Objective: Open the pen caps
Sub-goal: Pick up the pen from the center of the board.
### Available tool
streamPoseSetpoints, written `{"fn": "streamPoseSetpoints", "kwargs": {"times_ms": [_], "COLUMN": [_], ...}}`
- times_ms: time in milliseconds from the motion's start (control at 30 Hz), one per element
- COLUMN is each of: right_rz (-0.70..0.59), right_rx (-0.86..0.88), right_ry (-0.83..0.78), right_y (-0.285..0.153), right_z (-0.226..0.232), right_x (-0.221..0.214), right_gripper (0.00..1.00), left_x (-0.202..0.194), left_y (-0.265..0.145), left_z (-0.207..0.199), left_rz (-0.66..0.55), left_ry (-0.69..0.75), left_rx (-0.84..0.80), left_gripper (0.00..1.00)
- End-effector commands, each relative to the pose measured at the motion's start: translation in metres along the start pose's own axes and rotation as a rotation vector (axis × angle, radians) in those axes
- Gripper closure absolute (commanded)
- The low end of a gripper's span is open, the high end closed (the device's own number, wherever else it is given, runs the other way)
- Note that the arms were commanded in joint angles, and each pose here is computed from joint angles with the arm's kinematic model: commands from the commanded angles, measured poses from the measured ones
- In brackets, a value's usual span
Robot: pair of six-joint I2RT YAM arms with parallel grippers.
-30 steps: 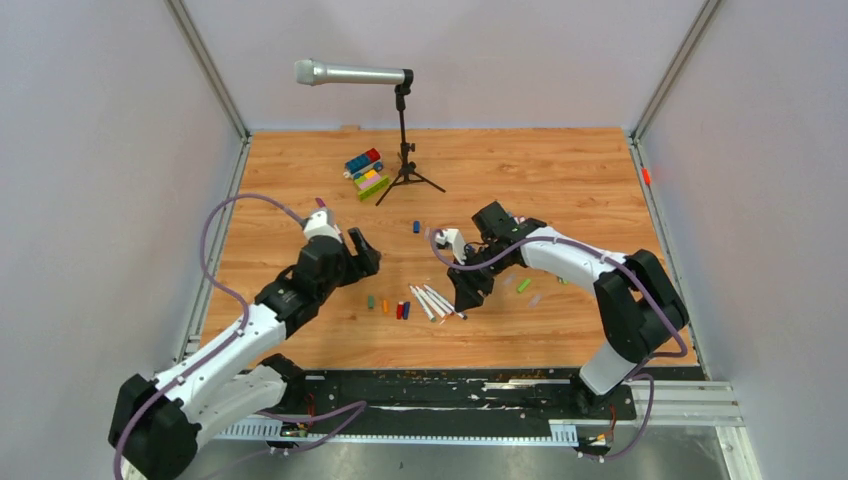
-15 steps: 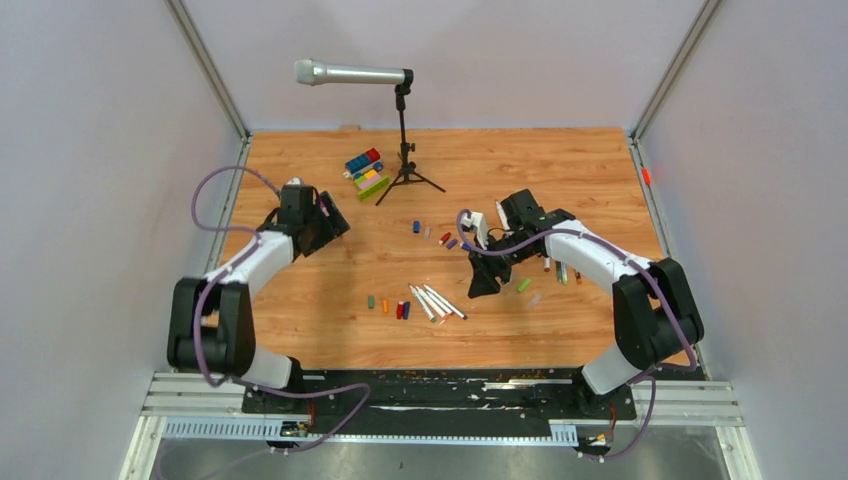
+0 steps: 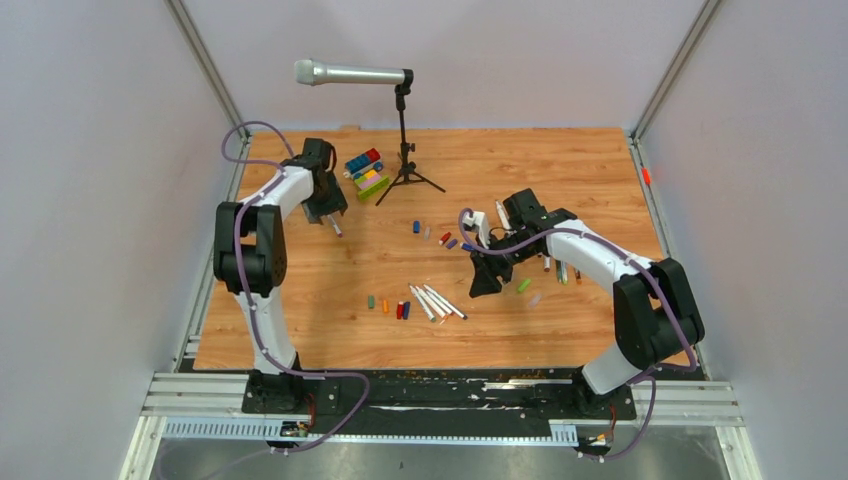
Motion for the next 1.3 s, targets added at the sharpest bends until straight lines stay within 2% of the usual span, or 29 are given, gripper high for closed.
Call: {"fn": "streamPoseSetpoints", "kwargs": {"times_ms": [0,167,333,567,867,1067,1133,1267], "right_rz": [-0.046,-0.051,-0.052,-0.063,-0.084,-0.113,-0.124,-0.152], "right_rx": [0.001,0.001,0.004,0.005,0.02,0.049,0.068,0.099], "right_ry": [-0.058,-0.054,-0.05,-0.05,-0.054,-0.072,-0.086,-0.135], "right_y": [-0.008,-0.01,-0.01,-0.012,-0.016,-0.02,-0.021,-0.026], "right_z": [0.001,0.0,0.0,0.0,0.004,0.01,0.013,0.023], "right_x": [0.014,0.014,0.014,0.015,0.017,0.021,0.022,0.026], "right_gripper": [0.54,0.54,0.54,0.54,0.55,0.55,0.55,0.54], "left_x": [0.001,0.004,0.002,-0.005,0.003,0.004,-0.007,-0.026], "left_y": [0.006,0.014,0.023,0.031,0.011,-0.025,-0.036,-0.073], "left_z": [0.007,0.002,0.005,0.011,0.013,0.014,0.017,0.01], "left_rz": [0.072,0.086,0.106,0.131,0.066,-0.023,-0.026,-0.096], "left_ry": [0.065,0.068,0.083,0.108,0.12,0.119,0.118,0.115], "left_rx": [0.087,0.081,0.11,0.139,0.123,0.026,-0.036,-0.295], "left_gripper": [0.4,0.54,0.56,0.7,0.98,1.0,1.0,1.0]}}
Point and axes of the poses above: each gripper's point midway between its finger pads, its own y axis out along the fingers, its own z axis along the line the jaws close on, x = y × z, the point moved 6 cm from there along -y, back along the fingers, and after that the axes turned 4 degrees about -y, right-handed, at the moved point
